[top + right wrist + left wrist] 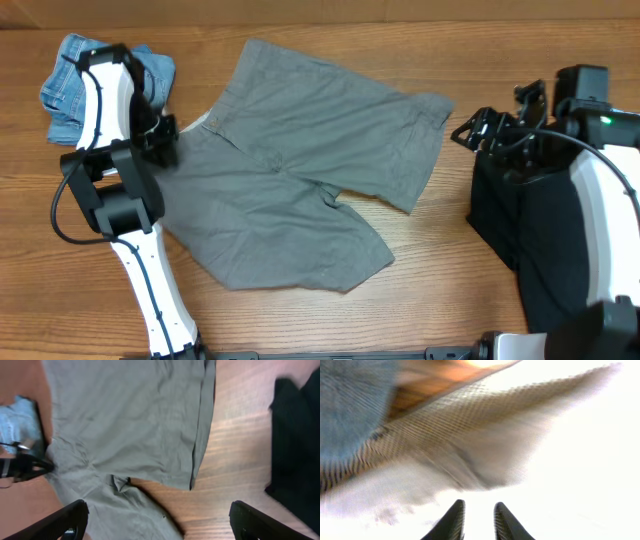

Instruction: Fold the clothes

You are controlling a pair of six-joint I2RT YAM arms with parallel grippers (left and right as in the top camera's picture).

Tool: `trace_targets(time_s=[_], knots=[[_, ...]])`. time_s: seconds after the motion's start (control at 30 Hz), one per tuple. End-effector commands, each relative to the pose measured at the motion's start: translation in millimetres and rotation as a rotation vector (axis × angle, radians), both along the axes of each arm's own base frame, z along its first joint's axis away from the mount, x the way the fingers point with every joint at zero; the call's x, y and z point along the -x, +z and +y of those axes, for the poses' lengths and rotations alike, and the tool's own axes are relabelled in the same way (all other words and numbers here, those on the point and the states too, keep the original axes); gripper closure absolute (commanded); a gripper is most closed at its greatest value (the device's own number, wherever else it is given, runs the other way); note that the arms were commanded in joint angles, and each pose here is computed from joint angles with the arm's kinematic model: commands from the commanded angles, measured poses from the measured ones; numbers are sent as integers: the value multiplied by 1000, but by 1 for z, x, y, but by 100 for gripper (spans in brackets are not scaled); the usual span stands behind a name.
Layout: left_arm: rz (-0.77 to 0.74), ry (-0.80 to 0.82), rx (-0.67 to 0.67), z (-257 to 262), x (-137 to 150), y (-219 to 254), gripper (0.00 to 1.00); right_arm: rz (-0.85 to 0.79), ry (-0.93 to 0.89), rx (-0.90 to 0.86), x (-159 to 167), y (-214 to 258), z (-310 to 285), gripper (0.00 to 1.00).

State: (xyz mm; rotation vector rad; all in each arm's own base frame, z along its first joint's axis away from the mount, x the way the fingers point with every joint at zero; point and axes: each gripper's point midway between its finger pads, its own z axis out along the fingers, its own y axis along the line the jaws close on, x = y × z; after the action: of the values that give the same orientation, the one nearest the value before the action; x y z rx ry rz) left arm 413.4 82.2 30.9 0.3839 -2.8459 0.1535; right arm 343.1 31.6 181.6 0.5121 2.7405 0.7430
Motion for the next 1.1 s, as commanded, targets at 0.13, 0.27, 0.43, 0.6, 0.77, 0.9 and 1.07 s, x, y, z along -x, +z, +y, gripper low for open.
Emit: trace_targets(time_s=[0.13, 0.27, 0.43, 0.6, 0.77, 0.9, 1.07], knots=[[-285, -83, 0, -31, -17, 106, 60, 253, -45, -1, 17, -72, 17, 19], [-369, -132, 53, -49, -18, 134, 60, 295, 13, -3, 19, -105, 36, 39], [-386, -163, 100, -67, -17, 142, 59, 267, 75, 11, 13, -136, 57, 41], [-374, -197, 108, -78, -14, 142, 59, 264, 18, 70, 8, -160, 48, 41], [-374, -219, 111, -85, -14, 142, 59, 195, 40, 21, -1, -166, 57, 50], [-374, -223, 112, -87, -14, 142, 60, 166, 56, 0, -3, -169, 64, 53], [-366, -222, 113, -88, -12, 141, 60, 146, 57, 5, -8, -172, 65, 57]])
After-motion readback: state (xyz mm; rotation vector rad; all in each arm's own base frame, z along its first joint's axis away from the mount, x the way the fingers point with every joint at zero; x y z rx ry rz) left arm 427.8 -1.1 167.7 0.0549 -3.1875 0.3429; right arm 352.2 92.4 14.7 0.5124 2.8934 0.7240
